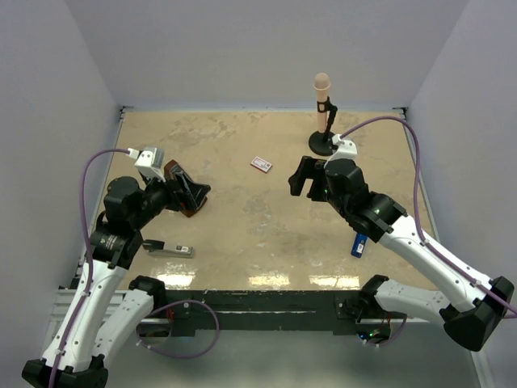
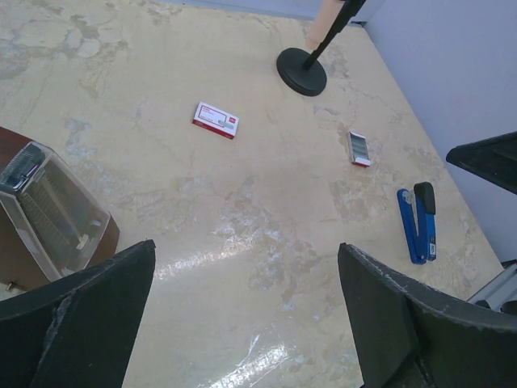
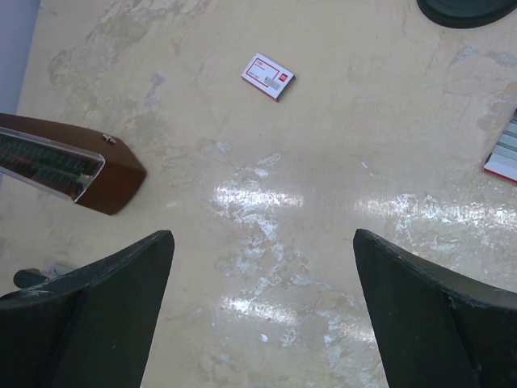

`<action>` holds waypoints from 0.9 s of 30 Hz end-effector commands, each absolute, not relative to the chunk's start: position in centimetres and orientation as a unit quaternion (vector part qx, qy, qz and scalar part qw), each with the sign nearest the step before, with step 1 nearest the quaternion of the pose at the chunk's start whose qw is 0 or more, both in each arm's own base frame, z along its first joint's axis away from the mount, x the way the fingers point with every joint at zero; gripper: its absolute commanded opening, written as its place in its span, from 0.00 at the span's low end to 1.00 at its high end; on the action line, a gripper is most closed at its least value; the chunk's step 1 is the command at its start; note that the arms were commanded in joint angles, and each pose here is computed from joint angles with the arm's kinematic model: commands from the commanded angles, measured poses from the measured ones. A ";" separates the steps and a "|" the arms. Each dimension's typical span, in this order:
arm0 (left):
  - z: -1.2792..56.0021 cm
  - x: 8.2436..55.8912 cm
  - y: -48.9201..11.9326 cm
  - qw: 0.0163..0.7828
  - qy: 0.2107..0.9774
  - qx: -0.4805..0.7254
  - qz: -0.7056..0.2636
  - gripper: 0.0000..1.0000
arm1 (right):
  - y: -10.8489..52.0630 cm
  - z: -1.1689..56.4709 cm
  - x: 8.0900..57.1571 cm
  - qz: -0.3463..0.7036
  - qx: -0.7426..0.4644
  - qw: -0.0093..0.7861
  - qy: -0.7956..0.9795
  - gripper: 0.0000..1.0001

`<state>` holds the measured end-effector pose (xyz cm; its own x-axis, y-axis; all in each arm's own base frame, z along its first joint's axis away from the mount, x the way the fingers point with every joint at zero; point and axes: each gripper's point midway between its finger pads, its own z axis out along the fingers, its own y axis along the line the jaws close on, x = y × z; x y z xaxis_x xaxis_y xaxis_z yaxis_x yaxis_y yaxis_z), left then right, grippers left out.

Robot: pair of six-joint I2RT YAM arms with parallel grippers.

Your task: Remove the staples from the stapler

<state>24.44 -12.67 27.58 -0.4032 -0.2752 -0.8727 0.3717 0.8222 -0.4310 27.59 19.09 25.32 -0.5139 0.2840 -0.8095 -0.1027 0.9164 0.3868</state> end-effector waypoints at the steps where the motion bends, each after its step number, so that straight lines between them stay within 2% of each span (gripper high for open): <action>1: 28.7 24.4 -12.7 0.557 0.773 0.028 -0.302 1.00 | 18.7 26.8 27.7 0.207 0.071 0.506 0.834 0.99; 9: 28.4 24.4 -12.5 0.559 0.775 0.030 -0.294 1.00 | 18.0 25.9 28.6 0.175 0.085 0.513 0.836 0.99; 15: 26.2 24.7 -12.3 0.560 0.777 0.033 -0.286 1.00 | 15.8 24.1 30.7 0.075 0.112 0.528 0.838 0.99; 21: 24.4 24.6 -11.9 0.561 0.783 0.041 -0.267 0.99 | 12.9 21.5 34.6 -0.054 0.105 0.504 0.856 0.97; 23: 24.7 24.5 -11.8 0.565 0.780 0.040 -0.267 0.99 | 12.0 19.8 36.1 -0.071 0.101 0.478 0.870 0.95; 27: 25.0 24.2 -11.9 0.571 0.773 0.044 -0.273 0.99 | 8.7 17.2 39.1 -0.098 0.122 0.435 0.887 0.80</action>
